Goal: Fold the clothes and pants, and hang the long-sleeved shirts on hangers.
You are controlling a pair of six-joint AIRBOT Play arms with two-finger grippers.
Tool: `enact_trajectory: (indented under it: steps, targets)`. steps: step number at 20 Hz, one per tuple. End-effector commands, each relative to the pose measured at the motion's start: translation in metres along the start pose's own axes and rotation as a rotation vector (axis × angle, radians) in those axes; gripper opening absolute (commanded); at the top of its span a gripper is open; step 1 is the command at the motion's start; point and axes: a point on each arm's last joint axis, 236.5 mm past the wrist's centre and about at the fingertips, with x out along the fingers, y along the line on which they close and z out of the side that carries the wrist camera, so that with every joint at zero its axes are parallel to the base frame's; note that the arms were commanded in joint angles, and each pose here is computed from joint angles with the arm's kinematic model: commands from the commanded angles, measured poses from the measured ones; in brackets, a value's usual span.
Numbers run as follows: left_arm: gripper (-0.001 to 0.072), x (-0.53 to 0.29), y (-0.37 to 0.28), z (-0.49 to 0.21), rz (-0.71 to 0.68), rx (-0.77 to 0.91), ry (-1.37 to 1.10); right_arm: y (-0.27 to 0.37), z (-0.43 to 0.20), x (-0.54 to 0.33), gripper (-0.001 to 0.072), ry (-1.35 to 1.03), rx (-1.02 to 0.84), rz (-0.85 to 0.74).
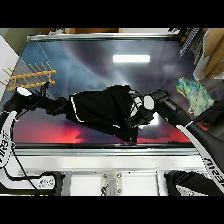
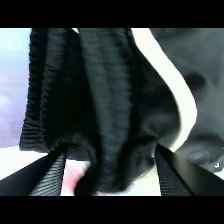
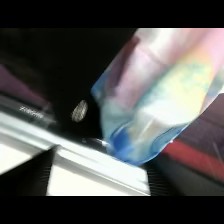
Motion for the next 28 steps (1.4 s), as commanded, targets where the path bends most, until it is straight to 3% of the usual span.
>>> enact_trajectory:
  steps: [1, 4, 8, 9, 11, 14, 16, 19, 28]
  targets:
    - [0.0552, -0.021, -0.009, 0.002, -0.014, 0.025, -0.001, 0.038, -0.013, -0.008, 0.0629, 0.031, -0.039, 0.158]
    - [0.0552, -0.071, -0.02, 0.019, -0.005, 0.061, -0.137, 0.029, -0.008, -0.05, 0.0628, -0.089, -0.045, 0.173]
    - [0.0551, -0.11, -0.035, 0.002, 0.006, 0.093, -0.241, -0.053, 0.006, -0.102, 0.0629, -0.272, 0.167, 0.129]
    - [0.048, -0.109, -0.038, -0.006, 0.005, 0.098, -0.247, -0.077, 0.006, -0.103, 0.0631, -0.282, 0.239, 0.12]
    - [0.0037, -0.102, -0.045, -0.021, 0.008, 0.115, -0.262, -0.127, 0.007, -0.093, 0.0642, -0.317, 0.373, 0.113]
    - [0.0035, -0.085, -0.063, -0.038, 0.004, 0.17, -0.278, -0.169, 0.009, -0.058, 0.065, -0.342, 0.561, 0.213]
    - [0.0036, -0.074, -0.079, -0.048, -0.008, 0.198, -0.272, -0.186, 0.014, -0.031, 0.0718, -0.361, 0.666, 0.31]
    - [0.0036, -0.06, -0.107, -0.063, -0.029, 0.279, -0.248, -0.205, 0.021, 0.003, 0.0717, -0.356, 0.739, 0.358]
    - [0.0036, -0.051, -0.145, -0.068, -0.067, 0.33, -0.262, -0.132, 0.073, 0.053, 0.0711, -0.327, 0.672, 0.572]
